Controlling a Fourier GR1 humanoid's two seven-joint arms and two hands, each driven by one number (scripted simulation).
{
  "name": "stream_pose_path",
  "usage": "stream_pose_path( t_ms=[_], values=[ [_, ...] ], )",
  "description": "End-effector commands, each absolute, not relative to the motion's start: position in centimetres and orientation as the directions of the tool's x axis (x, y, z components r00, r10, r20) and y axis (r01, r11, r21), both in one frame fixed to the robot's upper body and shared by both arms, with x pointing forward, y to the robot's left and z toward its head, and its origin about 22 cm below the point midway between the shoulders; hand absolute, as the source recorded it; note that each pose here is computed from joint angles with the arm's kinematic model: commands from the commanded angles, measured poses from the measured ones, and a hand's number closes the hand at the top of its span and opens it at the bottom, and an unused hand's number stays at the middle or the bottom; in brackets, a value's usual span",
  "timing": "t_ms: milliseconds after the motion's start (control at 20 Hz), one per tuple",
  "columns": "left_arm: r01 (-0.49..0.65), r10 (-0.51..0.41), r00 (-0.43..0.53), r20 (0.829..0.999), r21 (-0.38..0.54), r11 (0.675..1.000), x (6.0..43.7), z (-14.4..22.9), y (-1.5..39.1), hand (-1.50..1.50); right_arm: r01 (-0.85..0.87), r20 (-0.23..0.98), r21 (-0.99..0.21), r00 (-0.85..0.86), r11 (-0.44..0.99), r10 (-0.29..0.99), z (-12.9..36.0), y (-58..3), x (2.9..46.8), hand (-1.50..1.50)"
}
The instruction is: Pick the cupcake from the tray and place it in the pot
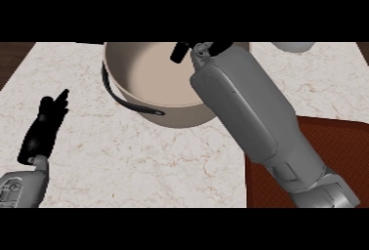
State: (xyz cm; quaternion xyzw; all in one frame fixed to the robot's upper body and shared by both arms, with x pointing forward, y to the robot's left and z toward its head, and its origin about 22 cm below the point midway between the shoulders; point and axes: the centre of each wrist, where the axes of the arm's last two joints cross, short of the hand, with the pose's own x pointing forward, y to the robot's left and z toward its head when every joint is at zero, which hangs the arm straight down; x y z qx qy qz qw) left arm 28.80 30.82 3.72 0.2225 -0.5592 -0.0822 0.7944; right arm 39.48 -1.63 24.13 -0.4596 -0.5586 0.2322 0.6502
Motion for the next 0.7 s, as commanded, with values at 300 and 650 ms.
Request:
stream_pose_path(
  t_ms=[300,650],
  values=[
    [-0.143,-0.358,0.372,0.856,0.434,0.889,28.7,2.9,31.0,0.0,0.523,0.873,-0.458,0.115,0.719,0.473,23.2,-2.1,40.2,-1.5],
    [-0.178,-0.344,0.409,0.845,0.444,0.878,27.2,3.2,33.8,0.0,0.67,0.925,-0.297,0.025,0.68,0.38,20.7,-3.9,40.1,-1.5]
  ],
)
